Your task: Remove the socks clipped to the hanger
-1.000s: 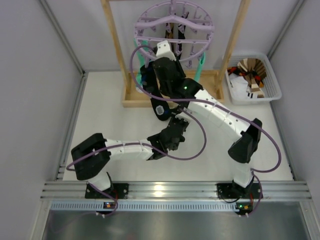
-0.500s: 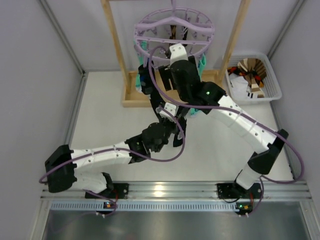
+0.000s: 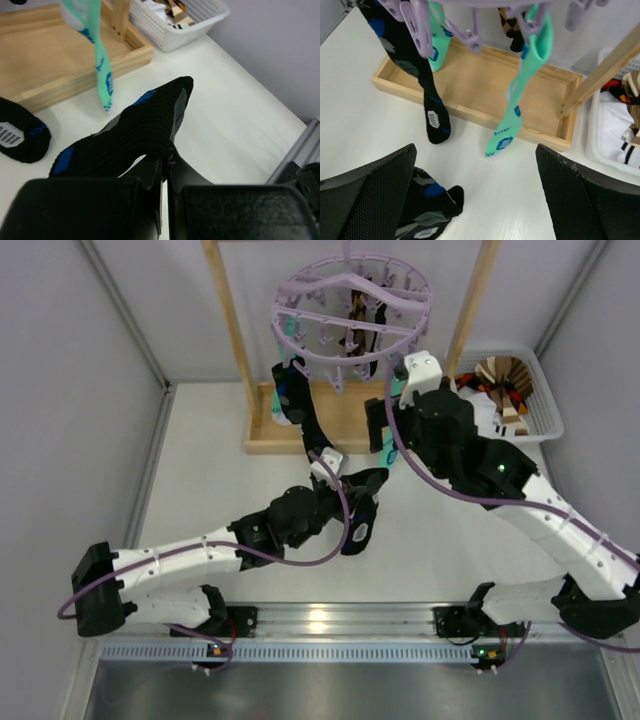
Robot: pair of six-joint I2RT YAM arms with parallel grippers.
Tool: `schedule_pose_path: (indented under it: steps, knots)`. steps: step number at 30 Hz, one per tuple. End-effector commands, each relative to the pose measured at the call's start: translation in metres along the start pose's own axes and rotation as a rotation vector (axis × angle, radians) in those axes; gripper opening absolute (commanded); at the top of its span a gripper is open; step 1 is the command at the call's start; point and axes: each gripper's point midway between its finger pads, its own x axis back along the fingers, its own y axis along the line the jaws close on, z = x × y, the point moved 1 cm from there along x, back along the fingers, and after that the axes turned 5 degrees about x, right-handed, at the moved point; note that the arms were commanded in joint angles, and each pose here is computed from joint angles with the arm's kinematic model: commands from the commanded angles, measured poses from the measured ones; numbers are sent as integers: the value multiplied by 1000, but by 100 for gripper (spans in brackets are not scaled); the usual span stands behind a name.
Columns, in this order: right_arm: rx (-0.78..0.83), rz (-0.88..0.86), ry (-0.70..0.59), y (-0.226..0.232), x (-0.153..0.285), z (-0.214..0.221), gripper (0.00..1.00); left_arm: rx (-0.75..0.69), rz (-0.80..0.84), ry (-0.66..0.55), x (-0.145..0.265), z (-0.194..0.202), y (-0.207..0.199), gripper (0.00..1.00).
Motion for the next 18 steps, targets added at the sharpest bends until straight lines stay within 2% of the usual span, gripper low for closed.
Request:
schedule_pose_path:
  steps: [1, 5, 6, 9, 10, 11, 12, 13, 15, 17, 18]
  knots:
    - [-85, 73, -47, -32, 37, 4, 100, 36, 173, 18, 5, -22, -41, 0]
    - [-153, 154, -76, -63, 65, 22, 99, 31, 297, 62, -8, -25, -74, 0]
    - [-171, 185, -91, -75, 77, 26, 99, 24, 301, 88, -18, -17, -78, 0]
    - [-214, 239, -123, -97, 100, 31, 100, 17, 340, 83, -32, -29, -94, 0]
    - [-213, 272, -120, -105, 107, 35, 99, 15, 337, 114, -44, -19, -94, 0]
    - [-223, 290, -126, -111, 112, 37, 99, 25, 349, 91, -52, -34, -100, 0]
    - [-234, 303, -139, -118, 121, 41, 99, 25, 390, 114, -57, -32, -107, 0]
    - [-237, 330, -142, -125, 126, 44, 99, 25, 391, 149, -72, -19, -108, 0]
    - [-249, 354, -159, -136, 138, 48, 100, 41, 432, 123, -89, -40, -117, 0]
    - [-257, 388, -170, -146, 147, 51, 100, 49, 452, 178, -118, -23, -112, 0]
    - [-270, 394, -187, -151, 155, 51, 99, 51, 484, 137, -129, -44, -121, 0]
